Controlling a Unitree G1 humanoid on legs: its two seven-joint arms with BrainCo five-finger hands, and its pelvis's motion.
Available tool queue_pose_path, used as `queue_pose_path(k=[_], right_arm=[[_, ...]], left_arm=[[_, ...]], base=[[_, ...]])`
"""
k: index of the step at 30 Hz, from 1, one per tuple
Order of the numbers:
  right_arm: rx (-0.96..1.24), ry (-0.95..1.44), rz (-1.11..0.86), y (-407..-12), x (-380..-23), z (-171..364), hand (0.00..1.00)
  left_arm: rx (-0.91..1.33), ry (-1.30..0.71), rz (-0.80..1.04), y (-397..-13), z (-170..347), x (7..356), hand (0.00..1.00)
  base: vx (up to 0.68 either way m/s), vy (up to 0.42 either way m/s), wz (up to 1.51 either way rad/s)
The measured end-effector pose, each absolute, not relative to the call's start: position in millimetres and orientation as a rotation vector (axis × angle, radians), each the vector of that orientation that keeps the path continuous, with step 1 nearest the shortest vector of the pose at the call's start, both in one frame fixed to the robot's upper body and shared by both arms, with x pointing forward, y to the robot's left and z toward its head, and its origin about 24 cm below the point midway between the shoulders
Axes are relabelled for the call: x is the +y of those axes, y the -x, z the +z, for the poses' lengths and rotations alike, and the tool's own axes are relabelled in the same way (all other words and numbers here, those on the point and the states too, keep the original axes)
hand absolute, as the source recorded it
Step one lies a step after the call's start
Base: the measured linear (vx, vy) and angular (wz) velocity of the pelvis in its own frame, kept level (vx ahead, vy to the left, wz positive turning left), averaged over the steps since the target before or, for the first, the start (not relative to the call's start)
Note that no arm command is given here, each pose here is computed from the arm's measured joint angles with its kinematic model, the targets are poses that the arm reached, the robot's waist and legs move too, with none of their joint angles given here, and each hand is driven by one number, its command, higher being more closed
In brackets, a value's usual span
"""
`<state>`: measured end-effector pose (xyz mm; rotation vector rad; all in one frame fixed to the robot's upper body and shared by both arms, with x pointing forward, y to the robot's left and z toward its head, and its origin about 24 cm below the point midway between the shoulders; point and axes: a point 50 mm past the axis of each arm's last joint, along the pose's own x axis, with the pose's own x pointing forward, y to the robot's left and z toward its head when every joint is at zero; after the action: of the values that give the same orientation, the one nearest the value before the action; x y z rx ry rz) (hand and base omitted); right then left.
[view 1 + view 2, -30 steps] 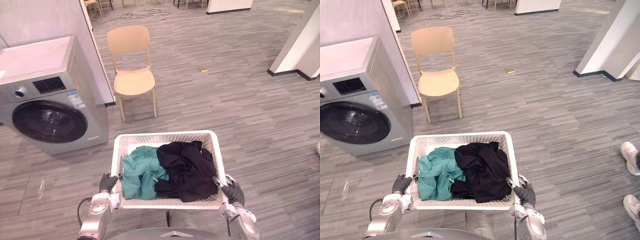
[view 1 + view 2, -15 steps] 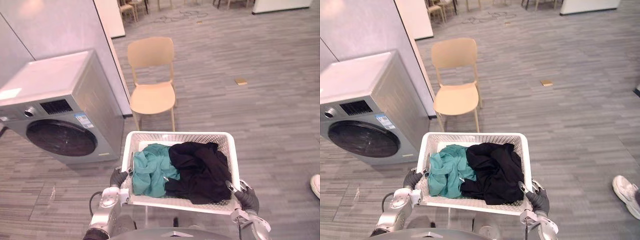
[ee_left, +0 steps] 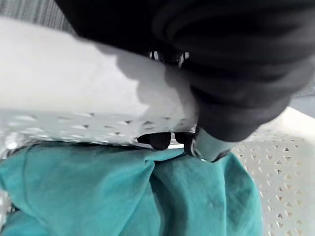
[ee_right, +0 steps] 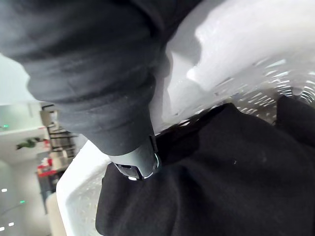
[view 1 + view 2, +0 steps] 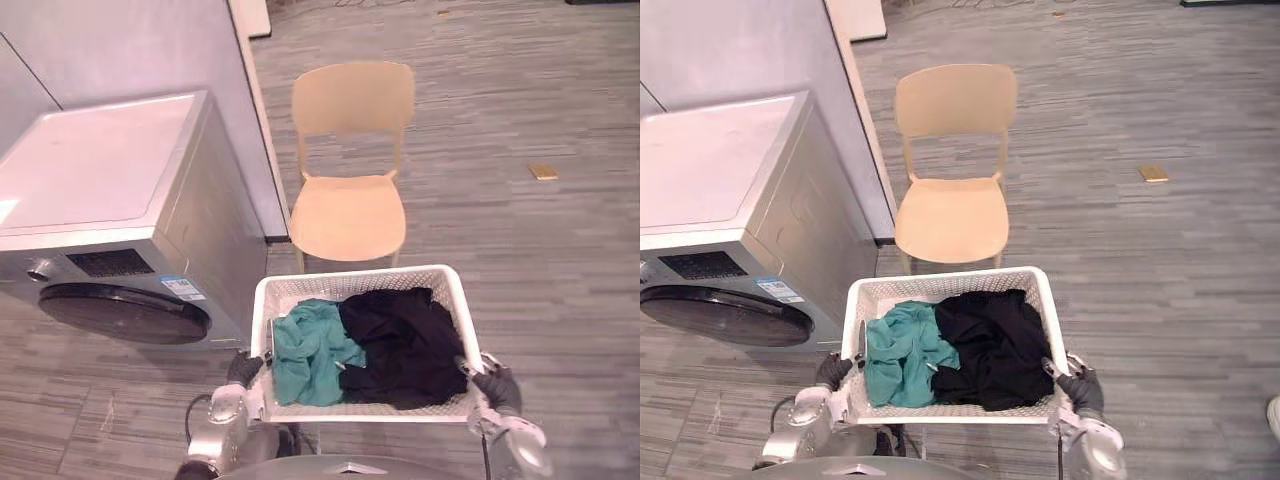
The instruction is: Pick up the laundry basket with both hands and put the clothes into the washing machine.
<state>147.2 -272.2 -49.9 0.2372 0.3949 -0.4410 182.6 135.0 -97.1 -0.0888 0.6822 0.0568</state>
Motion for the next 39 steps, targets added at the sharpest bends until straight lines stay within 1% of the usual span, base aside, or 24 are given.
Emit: queue_pose_path(k=[2, 4, 9, 11, 12, 13, 16, 20, 21, 24, 27, 30, 34, 39], right_arm=[[0.411, -0.259, -0.410, -151, -263, -54, 1.00], [0.376, -0.265, -0.366, -167, -255, -48, 1.00], [0.305, -0.262, -0.360, -177, -257, -35, 1.00], [0.293, -0.260, -0.372, -178, -261, -33, 1.00], [0.307, -0.258, -0.389, -172, -264, -35, 1.00], [0.317, -0.234, -0.434, -162, -278, -35, 1.00], [0.306, -0.195, -0.485, -148, -296, -28, 1.00], [0.248, -0.140, -0.464, -155, -305, -11, 1.00], [0.222, -0.127, -0.444, -163, -307, -4, 1.00], [0.094, -0.065, -0.386, -199, -316, 31, 1.00], [-0.060, 0.029, -0.309, -240, -321, 81, 1.00], [-0.189, 0.071, -0.258, -281, -312, 124, 1.00], [-0.244, 0.021, -0.263, -307, -300, 145, 1.00], [-0.297, 0.006, -0.248, -324, -283, 165, 1.00]], left_arm=[[0.683, 0.069, 0.071, -182, -98, 144, 1.00], [0.647, 0.050, 0.086, -188, -92, 154, 1.00], [0.558, 0.022, 0.056, -211, -75, 156, 1.00], [0.552, 0.021, 0.033, -213, -74, 152, 1.00], [0.563, 0.015, 0.026, -211, -76, 152, 1.00], [0.593, 0.044, -0.001, -206, -81, 136, 1.00], [0.596, 0.076, -0.047, -206, -81, 116, 1.00], [0.568, 0.086, -0.078, -215, -75, 108, 1.00], [0.553, 0.087, -0.085, -220, -71, 107, 1.00], [0.453, 0.070, -0.118, -252, -47, 100, 1.00], [0.311, 0.040, -0.148, -292, -9, 99, 1.00], [0.209, 0.010, -0.150, -327, 26, 109, 1.00], [0.118, -0.048, -0.123, -361, 67, 121, 1.00], [0.052, -0.082, -0.081, -388, 107, 133, 1.00]], base=[[0.45, 0.167, -0.01], [0.39, 0.146, -0.09], [0.16, -0.063, 0.18], [0.05, -0.206, 0.33], [0.08, -0.248, 0.33], [0.10, -0.244, 0.33], [0.14, -0.224, 0.31], [0.09, -0.139, 0.33], [0.00, -0.045, 0.31], [-0.06, -0.011, 0.18], [-0.14, 0.041, 0.03], [-0.11, 0.031, -0.07], [-0.03, 0.000, -0.12], [0.03, -0.012, -0.11]])
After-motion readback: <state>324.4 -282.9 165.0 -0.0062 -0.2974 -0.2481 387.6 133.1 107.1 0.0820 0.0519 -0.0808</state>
